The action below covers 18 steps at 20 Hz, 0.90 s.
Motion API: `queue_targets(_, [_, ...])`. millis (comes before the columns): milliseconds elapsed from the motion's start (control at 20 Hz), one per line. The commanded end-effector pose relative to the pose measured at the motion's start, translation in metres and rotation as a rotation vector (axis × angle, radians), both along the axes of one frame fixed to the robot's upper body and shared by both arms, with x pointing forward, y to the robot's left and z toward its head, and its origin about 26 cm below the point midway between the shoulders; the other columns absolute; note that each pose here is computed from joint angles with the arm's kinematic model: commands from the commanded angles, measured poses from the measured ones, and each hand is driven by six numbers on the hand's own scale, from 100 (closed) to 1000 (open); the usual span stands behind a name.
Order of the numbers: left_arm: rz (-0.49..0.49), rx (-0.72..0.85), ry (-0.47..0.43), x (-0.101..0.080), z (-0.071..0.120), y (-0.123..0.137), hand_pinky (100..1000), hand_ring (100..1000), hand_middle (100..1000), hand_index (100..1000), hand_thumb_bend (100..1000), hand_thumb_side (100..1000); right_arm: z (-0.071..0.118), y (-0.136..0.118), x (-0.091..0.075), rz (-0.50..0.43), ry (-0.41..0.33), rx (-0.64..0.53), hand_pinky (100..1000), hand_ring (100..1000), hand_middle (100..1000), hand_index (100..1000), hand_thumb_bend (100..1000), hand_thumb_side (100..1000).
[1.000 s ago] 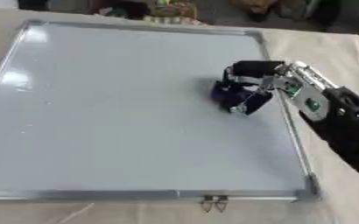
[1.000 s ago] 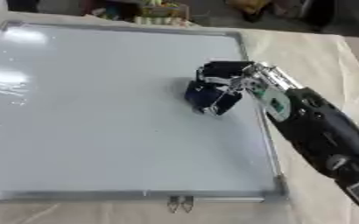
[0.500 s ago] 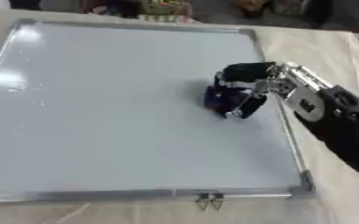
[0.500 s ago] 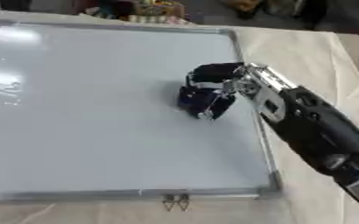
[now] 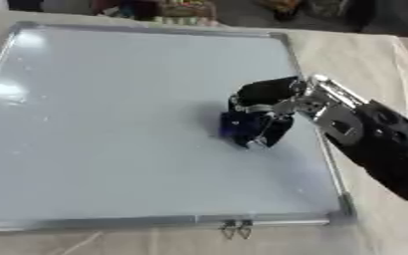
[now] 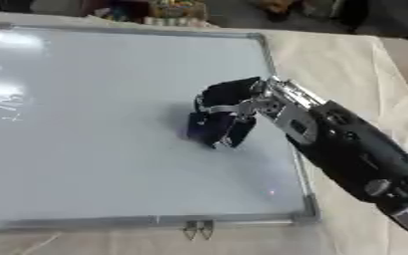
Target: Wipe the whiteboard clean with a brush.
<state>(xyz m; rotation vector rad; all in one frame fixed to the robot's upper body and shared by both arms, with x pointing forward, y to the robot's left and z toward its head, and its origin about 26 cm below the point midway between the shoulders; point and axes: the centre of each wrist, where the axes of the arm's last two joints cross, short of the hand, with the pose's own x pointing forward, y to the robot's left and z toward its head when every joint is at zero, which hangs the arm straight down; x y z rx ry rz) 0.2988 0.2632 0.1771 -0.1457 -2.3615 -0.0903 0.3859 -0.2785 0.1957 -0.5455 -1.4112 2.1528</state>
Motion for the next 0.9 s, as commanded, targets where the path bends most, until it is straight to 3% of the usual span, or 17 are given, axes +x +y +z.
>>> queue_targets(50, [-0.010, 0.009, -0.029, -0.002, 0.007, -0.002, 420, 494, 428, 554, 100, 907, 0.015, -0.001, -0.004, 0.013, -0.015, -0.023, 541, 497, 187, 277, 100, 100])
queue_targets(500, [-0.008, 0.011, -0.030, -0.002, 0.007, -0.001, 420, 494, 428, 554, 100, 907, 0.019, 0.000, -0.003, 0.002, -0.017, -0.022, 538, 494, 185, 276, 100, 100])
queue_targets(900, [-0.004, 0.013, -0.034, -0.002, 0.007, -0.001, 419, 493, 427, 553, 100, 905, 0.022, -0.020, 0.008, -0.137, -0.114, 0.022, 528, 492, 185, 272, 100, 100])
